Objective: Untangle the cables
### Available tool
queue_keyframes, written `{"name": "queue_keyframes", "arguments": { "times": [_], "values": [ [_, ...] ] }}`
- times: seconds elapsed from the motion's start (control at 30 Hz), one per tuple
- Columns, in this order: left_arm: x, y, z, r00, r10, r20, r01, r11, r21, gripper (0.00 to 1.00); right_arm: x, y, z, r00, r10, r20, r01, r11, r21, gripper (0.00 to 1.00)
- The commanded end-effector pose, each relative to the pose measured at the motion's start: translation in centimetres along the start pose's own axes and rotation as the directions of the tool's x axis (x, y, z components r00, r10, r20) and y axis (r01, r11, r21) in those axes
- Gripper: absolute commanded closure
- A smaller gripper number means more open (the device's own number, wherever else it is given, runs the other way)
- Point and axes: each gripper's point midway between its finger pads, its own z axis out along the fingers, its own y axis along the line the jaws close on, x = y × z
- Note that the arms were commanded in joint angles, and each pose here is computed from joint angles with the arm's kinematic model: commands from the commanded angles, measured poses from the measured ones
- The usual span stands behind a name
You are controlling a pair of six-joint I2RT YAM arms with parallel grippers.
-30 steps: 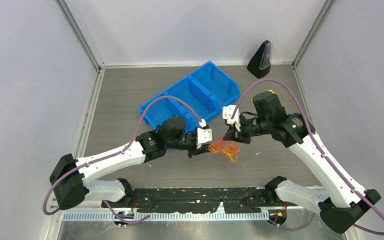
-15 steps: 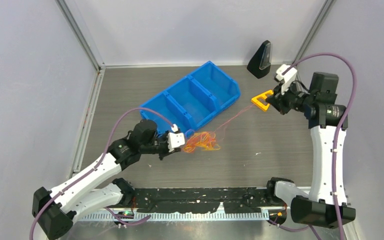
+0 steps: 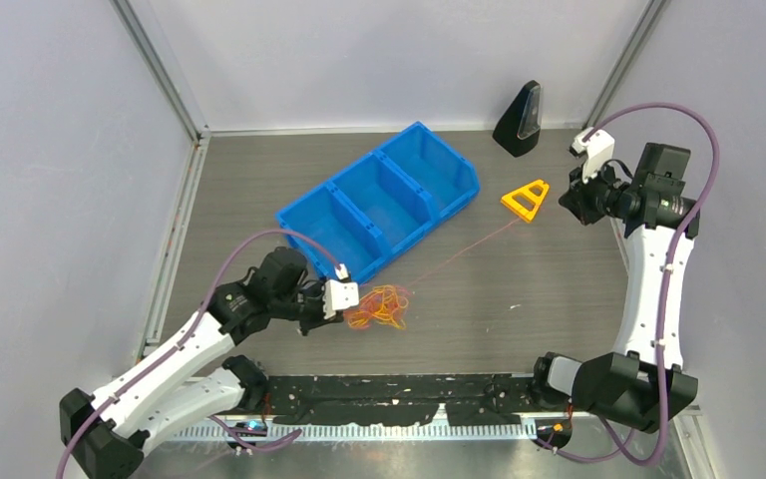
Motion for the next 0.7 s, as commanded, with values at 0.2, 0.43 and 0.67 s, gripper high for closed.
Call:
{"name": "queue_keyframes", "arguments": {
  "times": [0.2, 0.43, 0.67],
  "values": [
    [6.5, -2.1, -0.6, 0.974, 0.152, -0.17, -0.141, 0.987, 0.073, 1.0, -3.3, -12.1, -4.0, 0.996, 0.047, 0.07, -0.065, 0.954, 0.292, 0.94],
    [8.2, -2.1, -0.5, 0.961, 0.156, -0.23, -0.141, 0.987, 0.077, 1.0, -4.2, -12.5, -3.8, 0.989, 0.09, 0.12, -0.119, 0.956, 0.268, 0.95],
    [11.0, -2.5, -0.6, 0.932, 0.156, -0.328, -0.13, 0.986, 0.101, 1.0, -5.8, -13.9, -5.2, 0.983, 0.089, 0.161, -0.139, 0.933, 0.332, 0.95]
  ]
}}
